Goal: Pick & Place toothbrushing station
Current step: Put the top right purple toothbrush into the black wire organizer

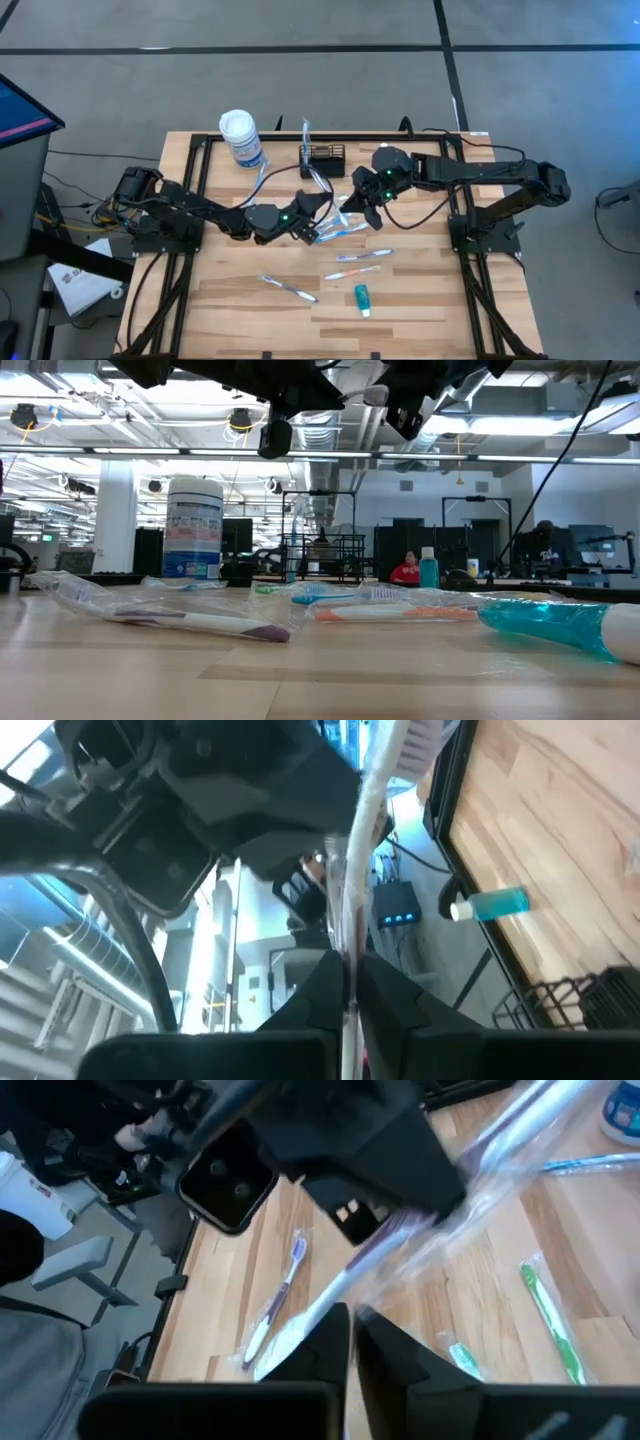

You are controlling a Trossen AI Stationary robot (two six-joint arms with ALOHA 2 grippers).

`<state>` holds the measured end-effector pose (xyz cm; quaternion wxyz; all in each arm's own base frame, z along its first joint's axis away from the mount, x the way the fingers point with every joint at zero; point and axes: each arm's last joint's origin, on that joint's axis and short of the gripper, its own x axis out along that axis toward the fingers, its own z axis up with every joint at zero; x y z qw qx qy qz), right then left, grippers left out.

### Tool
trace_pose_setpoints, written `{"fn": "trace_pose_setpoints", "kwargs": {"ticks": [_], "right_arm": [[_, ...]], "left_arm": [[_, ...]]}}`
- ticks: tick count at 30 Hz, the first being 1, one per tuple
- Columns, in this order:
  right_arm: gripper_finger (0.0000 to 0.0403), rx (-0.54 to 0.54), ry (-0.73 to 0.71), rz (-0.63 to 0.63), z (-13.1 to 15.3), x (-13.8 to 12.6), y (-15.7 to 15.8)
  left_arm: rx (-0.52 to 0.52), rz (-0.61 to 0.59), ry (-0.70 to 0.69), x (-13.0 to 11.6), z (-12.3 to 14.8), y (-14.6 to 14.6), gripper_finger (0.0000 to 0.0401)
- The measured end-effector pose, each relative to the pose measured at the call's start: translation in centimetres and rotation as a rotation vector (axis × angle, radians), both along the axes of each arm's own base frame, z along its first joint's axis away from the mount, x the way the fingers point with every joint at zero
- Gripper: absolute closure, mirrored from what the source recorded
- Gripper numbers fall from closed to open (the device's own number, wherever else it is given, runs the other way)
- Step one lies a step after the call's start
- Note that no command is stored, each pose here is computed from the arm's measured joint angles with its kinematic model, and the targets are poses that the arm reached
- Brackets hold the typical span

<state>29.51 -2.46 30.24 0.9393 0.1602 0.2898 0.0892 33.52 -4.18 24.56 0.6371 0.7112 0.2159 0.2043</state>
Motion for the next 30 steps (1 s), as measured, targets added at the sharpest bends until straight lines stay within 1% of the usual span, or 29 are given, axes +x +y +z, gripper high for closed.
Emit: {"fn": "trace_pose_setpoints", "kwargs": {"ticks": [5,8,11,14,16,21,26,30], "right_arm": [[0.0326,0.009,0.023,-0.024,-0.1,-0.4,-1.0],[0.0295,0.033,0.039,-0.021,0.0,-0.9,-1.6],[0.0272,0.043,0.035,-0.025,0.1,-1.1,-2.1],[0.0257,0.041,0.035,-0.027,0.3,-1.4,-2.2],[0.0251,0.042,0.045,-0.031,0.3,-1.6,-2.4],[0.0248,0.025,0.065,-0.041,0.2,-1.9,-2.7],[0.0257,0.011,0.073,-0.031,0.0,-1.8,-2.6],[0.0267,-0.004,0.072,-0.015,-0.1,-1.7,-2.4]], "left_arm": [[0.0,0.02,0.012,-0.2,-0.4,0.1,0.0395],[-0.011,0.052,0.015,-0.4,-0.8,0.2,0.0395],[-0.03,0.062,0.014,-0.6,-1.1,0.2,0.0395],[-0.076,0.065,-0.021,-0.6,-1.1,0.3,0.0395],[-0.124,0.086,-0.058,-0.6,-1.1,0.6,0.0395],[-0.271,0.179,-0.195,-0.6,-1.0,1.9,0.0395],[-0.398,0.216,-0.315,-0.5,-1.0,3.2,0.0395],[-0.479,0.224,-0.388,-0.5,-1.1,4.1,0.0395]]}}
